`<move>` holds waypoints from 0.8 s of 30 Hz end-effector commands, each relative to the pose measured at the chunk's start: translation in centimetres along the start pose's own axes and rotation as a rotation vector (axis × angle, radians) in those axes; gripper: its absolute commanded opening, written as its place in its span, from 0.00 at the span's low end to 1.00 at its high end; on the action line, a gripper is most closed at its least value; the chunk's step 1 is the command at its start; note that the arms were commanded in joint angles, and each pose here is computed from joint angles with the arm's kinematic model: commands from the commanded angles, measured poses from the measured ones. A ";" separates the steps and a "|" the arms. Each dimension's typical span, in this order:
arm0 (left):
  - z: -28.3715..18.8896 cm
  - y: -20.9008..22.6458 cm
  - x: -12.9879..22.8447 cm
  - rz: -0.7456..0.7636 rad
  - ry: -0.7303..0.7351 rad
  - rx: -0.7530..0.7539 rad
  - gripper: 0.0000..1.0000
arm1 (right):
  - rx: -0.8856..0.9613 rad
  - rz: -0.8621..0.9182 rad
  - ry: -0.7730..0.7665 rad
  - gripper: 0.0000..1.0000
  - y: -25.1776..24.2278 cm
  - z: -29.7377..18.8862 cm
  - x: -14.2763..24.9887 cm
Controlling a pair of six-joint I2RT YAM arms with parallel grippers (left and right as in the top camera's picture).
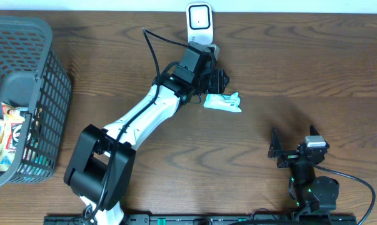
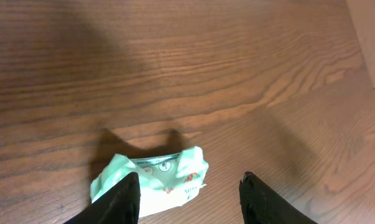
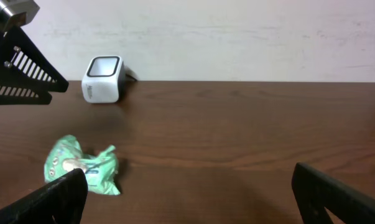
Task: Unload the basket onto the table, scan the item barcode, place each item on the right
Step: 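Release the green pack on the table in front of the scanner, then move the left gripper back down into the grey basket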
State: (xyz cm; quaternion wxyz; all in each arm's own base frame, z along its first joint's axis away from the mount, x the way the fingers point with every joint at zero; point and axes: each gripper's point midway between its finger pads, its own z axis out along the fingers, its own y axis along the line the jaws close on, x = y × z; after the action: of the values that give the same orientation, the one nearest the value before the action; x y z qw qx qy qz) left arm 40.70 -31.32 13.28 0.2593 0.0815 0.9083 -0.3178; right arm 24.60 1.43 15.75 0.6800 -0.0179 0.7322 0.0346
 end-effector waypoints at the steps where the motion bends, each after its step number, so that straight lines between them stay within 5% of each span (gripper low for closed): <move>1: -3.5 -2.2 -3.0 0.038 -0.097 0.040 0.51 | -0.005 0.014 0.000 0.99 0.1 0.0 0.0; 12: -21.4 -1.5 -12.0 0.032 -0.501 0.021 0.59 | -0.005 0.014 -0.001 0.99 0.1 0.0 0.0; 17: -31.9 5.6 -13.4 -0.092 -0.720 -0.237 0.62 | -0.006 0.014 -0.001 0.99 0.1 0.0 0.0; 24: -45.0 16.5 -9.7 -0.348 -0.932 -0.693 0.73 | -0.006 0.014 -0.001 0.99 0.1 0.0 0.0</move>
State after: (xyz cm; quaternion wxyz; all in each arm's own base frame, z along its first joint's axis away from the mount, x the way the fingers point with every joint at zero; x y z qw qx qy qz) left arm 37.50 3.71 37.88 0.5607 -0.2328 0.7837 -0.1312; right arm 24.60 1.43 15.75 0.6800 -0.0179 0.7322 0.0346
